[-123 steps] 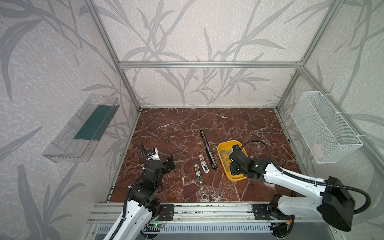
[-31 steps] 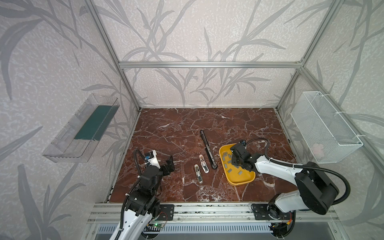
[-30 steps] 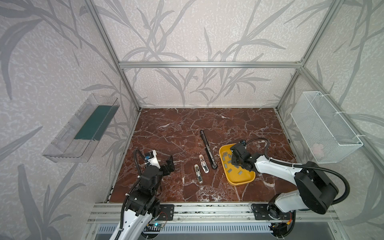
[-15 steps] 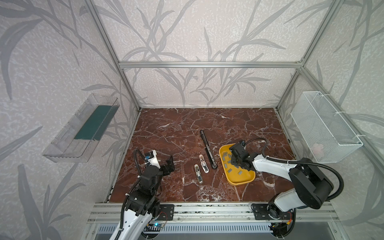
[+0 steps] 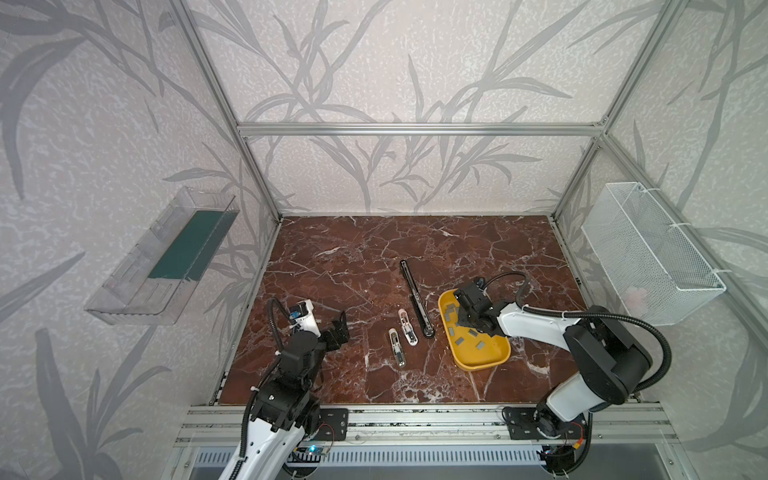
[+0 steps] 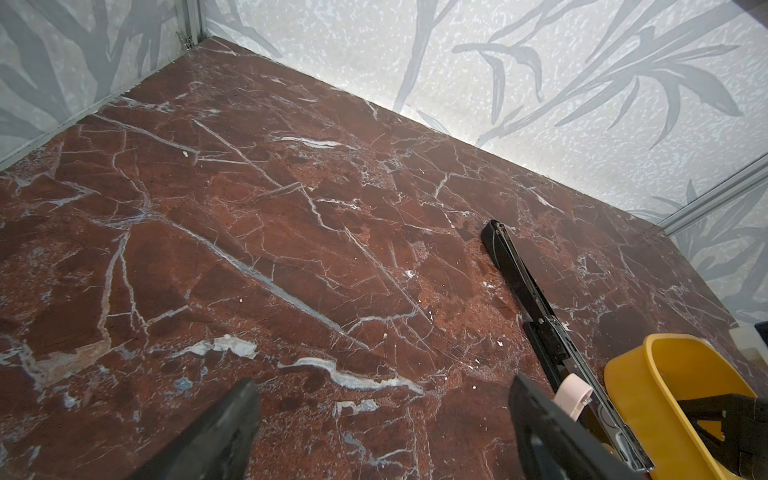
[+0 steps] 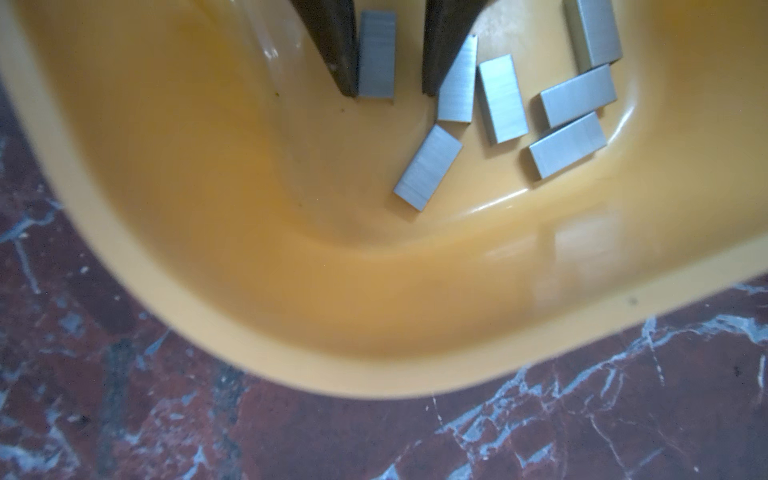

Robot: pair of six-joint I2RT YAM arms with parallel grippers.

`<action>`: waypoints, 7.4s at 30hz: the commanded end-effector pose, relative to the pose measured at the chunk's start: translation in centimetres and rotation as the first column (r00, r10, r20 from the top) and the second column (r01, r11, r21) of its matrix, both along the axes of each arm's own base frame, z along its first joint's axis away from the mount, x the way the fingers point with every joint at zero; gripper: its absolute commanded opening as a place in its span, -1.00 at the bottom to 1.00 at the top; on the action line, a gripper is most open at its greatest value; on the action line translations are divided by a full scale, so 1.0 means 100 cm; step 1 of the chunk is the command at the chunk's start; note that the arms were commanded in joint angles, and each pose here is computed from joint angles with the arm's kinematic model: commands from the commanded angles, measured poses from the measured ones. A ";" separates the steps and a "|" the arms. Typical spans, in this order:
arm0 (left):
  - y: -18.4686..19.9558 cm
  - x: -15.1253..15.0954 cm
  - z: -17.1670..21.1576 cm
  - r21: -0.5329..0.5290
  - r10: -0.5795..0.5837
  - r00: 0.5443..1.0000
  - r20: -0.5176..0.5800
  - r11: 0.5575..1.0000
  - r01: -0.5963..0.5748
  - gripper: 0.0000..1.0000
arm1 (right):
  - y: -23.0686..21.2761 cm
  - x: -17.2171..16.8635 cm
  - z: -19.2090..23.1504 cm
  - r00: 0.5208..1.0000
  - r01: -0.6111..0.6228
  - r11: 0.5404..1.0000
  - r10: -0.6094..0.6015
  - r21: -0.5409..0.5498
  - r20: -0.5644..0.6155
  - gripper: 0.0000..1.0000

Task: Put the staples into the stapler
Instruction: 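Close the right gripper on one silver staple strip in the tray, then lift the staple strip with the right gripper and carry it to the beige stapler, then lower the staple strip into the open beige stapler's channel with the right gripper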

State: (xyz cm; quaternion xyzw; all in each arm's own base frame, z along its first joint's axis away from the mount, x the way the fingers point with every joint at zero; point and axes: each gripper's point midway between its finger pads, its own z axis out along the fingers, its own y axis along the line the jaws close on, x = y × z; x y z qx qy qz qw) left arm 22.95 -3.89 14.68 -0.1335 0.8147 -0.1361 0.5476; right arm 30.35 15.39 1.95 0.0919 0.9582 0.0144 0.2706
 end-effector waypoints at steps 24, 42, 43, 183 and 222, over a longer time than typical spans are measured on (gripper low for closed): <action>0.002 -0.001 -0.005 0.004 0.007 1.000 -0.009 1.000 -0.007 0.87 | -0.011 -0.010 -0.021 0.996 -0.026 0.996 0.017 -0.091 -0.092 -0.61; 0.001 -0.001 -0.005 0.005 0.005 1.000 -0.010 1.000 -0.005 0.87 | -0.012 -0.009 -0.026 0.995 -0.029 0.993 0.017 -0.112 -0.100 -0.59; 0.001 -0.001 -0.005 0.005 0.006 1.000 -0.009 1.000 -0.006 0.87 | -0.013 -0.009 -0.026 0.995 -0.028 0.993 0.016 -0.112 -0.101 -0.61; 0.008 0.079 0.004 -0.262 0.224 0.971 0.086 0.945 -0.195 0.98 | 0.234 -0.129 0.039 0.821 -0.495 0.868 0.481 -0.036 0.308 -1.00; 0.007 0.078 0.006 -0.271 0.220 0.971 0.090 0.944 -0.189 0.98 | 0.233 -0.117 0.028 0.840 -0.484 0.874 0.475 -0.031 0.263 -1.00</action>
